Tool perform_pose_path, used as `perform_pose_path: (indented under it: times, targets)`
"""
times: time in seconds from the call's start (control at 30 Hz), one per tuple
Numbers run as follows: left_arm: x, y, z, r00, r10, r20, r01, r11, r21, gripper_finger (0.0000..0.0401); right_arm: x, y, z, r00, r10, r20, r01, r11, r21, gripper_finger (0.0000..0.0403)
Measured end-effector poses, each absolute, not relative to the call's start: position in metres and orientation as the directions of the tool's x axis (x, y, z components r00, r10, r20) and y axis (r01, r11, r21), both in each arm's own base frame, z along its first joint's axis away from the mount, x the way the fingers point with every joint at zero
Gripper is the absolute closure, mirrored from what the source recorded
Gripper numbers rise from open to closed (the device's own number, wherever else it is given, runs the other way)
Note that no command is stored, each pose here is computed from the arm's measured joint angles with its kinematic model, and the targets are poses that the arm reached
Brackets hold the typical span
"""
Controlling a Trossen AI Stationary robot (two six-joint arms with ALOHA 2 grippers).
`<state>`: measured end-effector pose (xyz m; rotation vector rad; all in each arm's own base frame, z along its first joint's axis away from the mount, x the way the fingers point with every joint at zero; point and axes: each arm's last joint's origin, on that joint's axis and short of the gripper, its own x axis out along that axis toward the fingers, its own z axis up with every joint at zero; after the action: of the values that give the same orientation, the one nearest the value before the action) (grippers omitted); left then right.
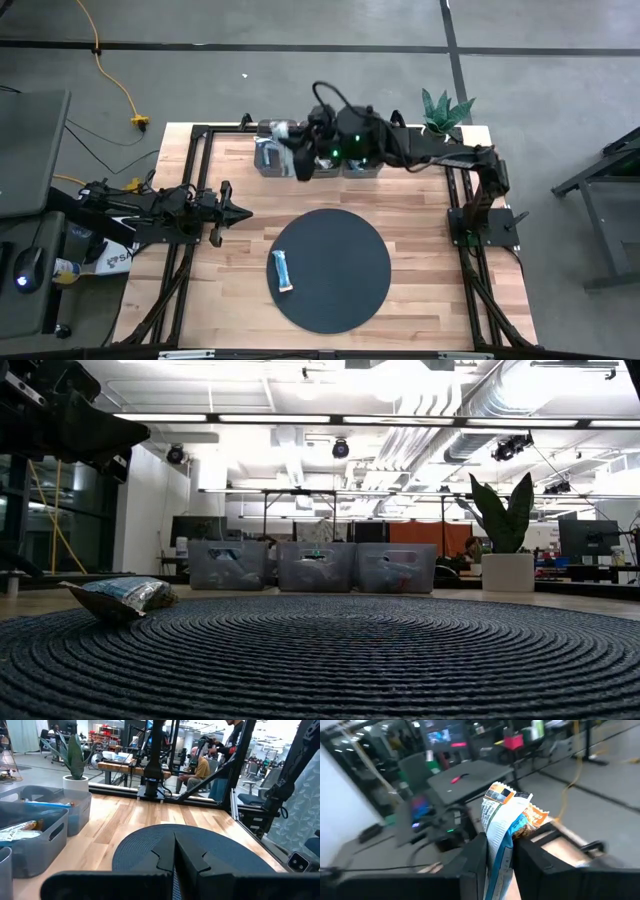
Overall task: Pick and place Granola Bars by type
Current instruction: Put the yellow granola bar into the middle black bin
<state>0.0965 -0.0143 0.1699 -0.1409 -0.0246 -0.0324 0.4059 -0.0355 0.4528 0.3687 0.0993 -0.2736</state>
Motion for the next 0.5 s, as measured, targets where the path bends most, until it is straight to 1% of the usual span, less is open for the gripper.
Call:
perform_pose_path:
  times: [0.17,0.37,0.5]
  targets:
    - [0.097,-0.014,0.17,0.999,-0.031,0.027,0.034,0.99,-0.14,0.04,0.399,-0.073,0.451,0.913,-0.373,-0.166,0.405,0.879,0.252,0.0336]
    - [0.097,-0.014,0.17,0.999,-0.031,0.026,0.034,0.99,-0.14,0.04,0.385,-0.123,0.445,0.789,-0.572,-0.225,0.611,0.768,0.192,0.0336]
    - [0.097,-0.014,0.17,0.999,-0.031,0.027,0.034,0.99,-0.14,0.04,0.377,-0.155,0.437,0.729,-0.629,-0.269,0.68,0.71,0.182,0.0336]
